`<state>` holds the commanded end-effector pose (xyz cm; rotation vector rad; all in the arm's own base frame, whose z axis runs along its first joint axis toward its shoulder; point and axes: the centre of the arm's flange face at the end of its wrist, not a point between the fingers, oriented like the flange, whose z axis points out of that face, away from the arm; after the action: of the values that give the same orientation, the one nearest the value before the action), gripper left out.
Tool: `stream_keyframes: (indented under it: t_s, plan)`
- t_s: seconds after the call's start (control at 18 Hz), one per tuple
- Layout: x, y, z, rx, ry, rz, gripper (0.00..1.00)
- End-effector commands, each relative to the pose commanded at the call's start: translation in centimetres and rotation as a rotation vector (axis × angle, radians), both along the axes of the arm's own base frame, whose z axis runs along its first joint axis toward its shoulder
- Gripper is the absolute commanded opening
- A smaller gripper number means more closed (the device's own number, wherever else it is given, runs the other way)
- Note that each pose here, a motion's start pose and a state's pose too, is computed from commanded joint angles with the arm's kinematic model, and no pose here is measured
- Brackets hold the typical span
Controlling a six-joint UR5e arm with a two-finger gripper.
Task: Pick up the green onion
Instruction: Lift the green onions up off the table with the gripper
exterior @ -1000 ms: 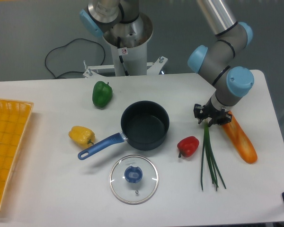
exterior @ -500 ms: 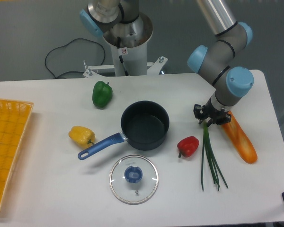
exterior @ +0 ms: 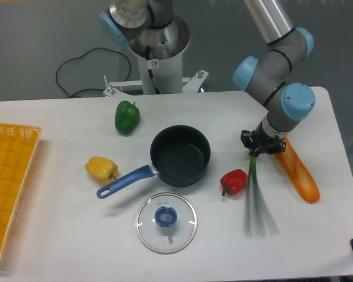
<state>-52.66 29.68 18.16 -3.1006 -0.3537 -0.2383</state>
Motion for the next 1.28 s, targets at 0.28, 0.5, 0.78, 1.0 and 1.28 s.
stream_keyframes:
  t_s: [0.28,0.5,0.78,1.0,1.28]
  plan:
    - [-0.4,0.0,1.0,0.008,0.018,0.002,0.18]
    - [-1.0,0.2,2.3,0.017,0.041,0.014,0.18]
    - [-2.2,0.8,4.1,0.051,0.066,0.064,0.18]
    - [-3.1,2.2,5.5,0.074,0.086,0.138,0.18]
    - [-4.2,3.2,7.7,0.091,0.13,0.169,0.18]
